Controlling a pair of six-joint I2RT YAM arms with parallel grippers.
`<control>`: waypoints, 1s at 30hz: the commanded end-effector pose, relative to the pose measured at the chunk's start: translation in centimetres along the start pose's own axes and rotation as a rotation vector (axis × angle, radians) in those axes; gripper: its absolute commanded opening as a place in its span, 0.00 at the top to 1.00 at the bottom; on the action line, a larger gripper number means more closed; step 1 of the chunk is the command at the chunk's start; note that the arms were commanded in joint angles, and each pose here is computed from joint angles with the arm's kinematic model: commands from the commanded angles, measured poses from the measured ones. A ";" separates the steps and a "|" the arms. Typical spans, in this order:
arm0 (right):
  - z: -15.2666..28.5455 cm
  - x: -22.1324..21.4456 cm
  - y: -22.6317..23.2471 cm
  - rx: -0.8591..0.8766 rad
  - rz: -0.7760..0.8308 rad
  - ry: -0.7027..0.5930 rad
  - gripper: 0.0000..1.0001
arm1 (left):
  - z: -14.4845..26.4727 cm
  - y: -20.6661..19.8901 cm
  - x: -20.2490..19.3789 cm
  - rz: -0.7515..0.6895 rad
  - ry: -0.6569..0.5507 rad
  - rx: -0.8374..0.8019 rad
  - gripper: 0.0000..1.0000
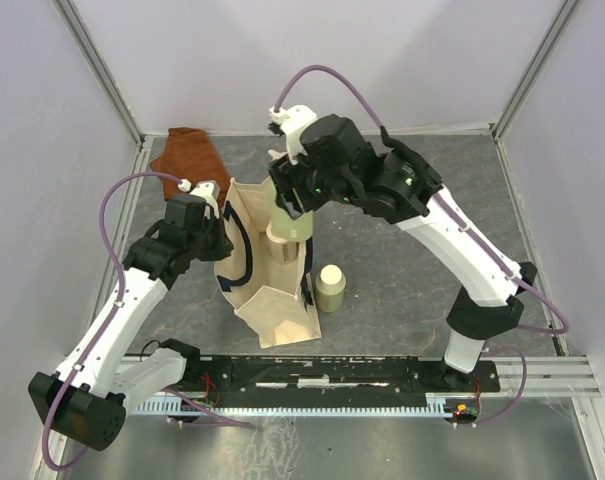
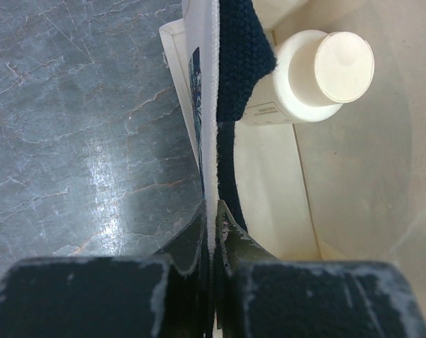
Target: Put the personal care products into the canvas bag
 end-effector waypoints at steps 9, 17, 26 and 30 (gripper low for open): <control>-1.8 0.9 4.0 0.071 0.019 -0.097 1.00 | 1.0 -0.5 1.8 -0.014 -0.079 -0.029 0.97; -6.0 -2.9 4.3 0.049 0.010 -0.076 1.00 | 2.1 -1.0 2.6 -0.014 -0.103 -0.058 0.97; -9.7 -6.7 3.9 -0.002 -0.016 -0.135 1.00 | 2.5 -0.9 2.6 -0.013 -0.107 -0.056 0.97; -10.5 -7.5 3.6 -0.032 -0.028 -0.180 1.00 | 2.4 -0.9 2.4 -0.013 -0.103 -0.054 0.97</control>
Point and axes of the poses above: each gripper's point midway between its finger pads, its own z axis back along the fingers, its own y axis along the line the jaws close on, x = y × z, the point moved 8 cm from there along z, back along the fingers, and after that the axes turned 6 degrees about -z, right-handed, at the moved point
